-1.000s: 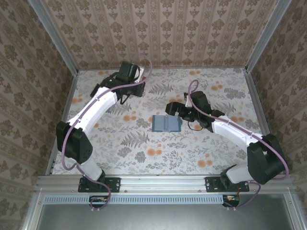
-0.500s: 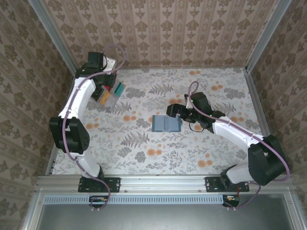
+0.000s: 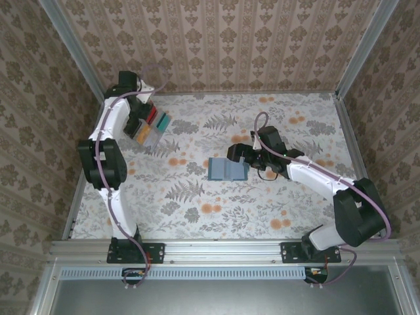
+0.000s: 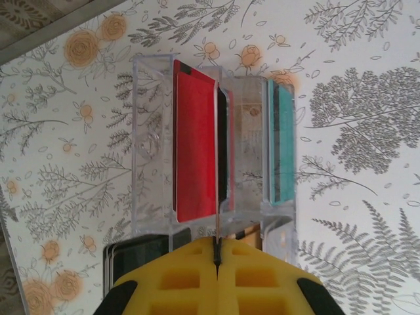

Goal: Take the credit cards out of the card holder

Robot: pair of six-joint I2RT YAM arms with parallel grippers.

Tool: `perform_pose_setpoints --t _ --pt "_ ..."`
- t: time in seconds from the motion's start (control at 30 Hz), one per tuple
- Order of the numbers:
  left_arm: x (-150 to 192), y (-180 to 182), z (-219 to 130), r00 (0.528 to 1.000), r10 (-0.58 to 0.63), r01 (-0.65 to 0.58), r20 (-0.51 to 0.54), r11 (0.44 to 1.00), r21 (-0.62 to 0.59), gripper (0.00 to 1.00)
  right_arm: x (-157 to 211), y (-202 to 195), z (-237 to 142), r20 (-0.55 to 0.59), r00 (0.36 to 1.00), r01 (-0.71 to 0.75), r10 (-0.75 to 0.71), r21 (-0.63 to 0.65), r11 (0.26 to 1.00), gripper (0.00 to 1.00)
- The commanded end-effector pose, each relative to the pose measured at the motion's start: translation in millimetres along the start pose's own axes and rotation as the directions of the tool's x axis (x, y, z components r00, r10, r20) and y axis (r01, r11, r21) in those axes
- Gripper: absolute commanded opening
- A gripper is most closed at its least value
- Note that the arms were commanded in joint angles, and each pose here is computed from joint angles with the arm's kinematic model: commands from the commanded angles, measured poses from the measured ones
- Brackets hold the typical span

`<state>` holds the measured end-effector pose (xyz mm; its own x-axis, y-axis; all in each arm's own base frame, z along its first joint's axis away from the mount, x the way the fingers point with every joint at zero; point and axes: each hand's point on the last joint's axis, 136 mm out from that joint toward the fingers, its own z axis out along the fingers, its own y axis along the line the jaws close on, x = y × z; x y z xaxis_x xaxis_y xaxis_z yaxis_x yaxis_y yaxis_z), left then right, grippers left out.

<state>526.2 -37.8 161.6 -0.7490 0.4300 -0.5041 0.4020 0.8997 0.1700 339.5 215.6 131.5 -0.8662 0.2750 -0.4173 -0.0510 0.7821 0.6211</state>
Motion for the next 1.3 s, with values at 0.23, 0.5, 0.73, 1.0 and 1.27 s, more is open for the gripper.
perform_pose_setpoints --t 0.23,0.5,0.73,1.0,1.27 --pt "4.4 14.2 13.5 0.995 0.080 -0.082 -0.061 0.996 -0.037 0.00 3.1 10.3 6.4 -0.016 1.000 0.002 -0.001 0.040 0.999 1.00" --pt "19.3 11.4 25.9 0.990 0.046 -0.047 -0.131 0.999 -0.001 0.00 3.9 12.8 9.6 -0.023 1.000 0.002 -0.001 0.048 0.999 1.00" --pt "23.0 12.7 33.6 0.987 0.051 -0.053 -0.152 0.999 -0.007 0.01 3.1 13.8 7.9 -0.021 1.000 0.007 -0.005 0.053 0.999 1.00" --pt "20.8 16.2 36.1 0.985 0.054 -0.058 -0.162 0.998 -0.016 0.19 4.5 12.5 8.1 -0.025 1.000 0.004 -0.002 0.058 0.998 1.00" --pt "-2.3 22.7 14.1 0.996 0.020 -0.023 -0.087 0.999 -0.042 0.28 3.9 13.5 11.4 -0.029 1.000 -0.002 0.004 0.056 0.998 1.00"
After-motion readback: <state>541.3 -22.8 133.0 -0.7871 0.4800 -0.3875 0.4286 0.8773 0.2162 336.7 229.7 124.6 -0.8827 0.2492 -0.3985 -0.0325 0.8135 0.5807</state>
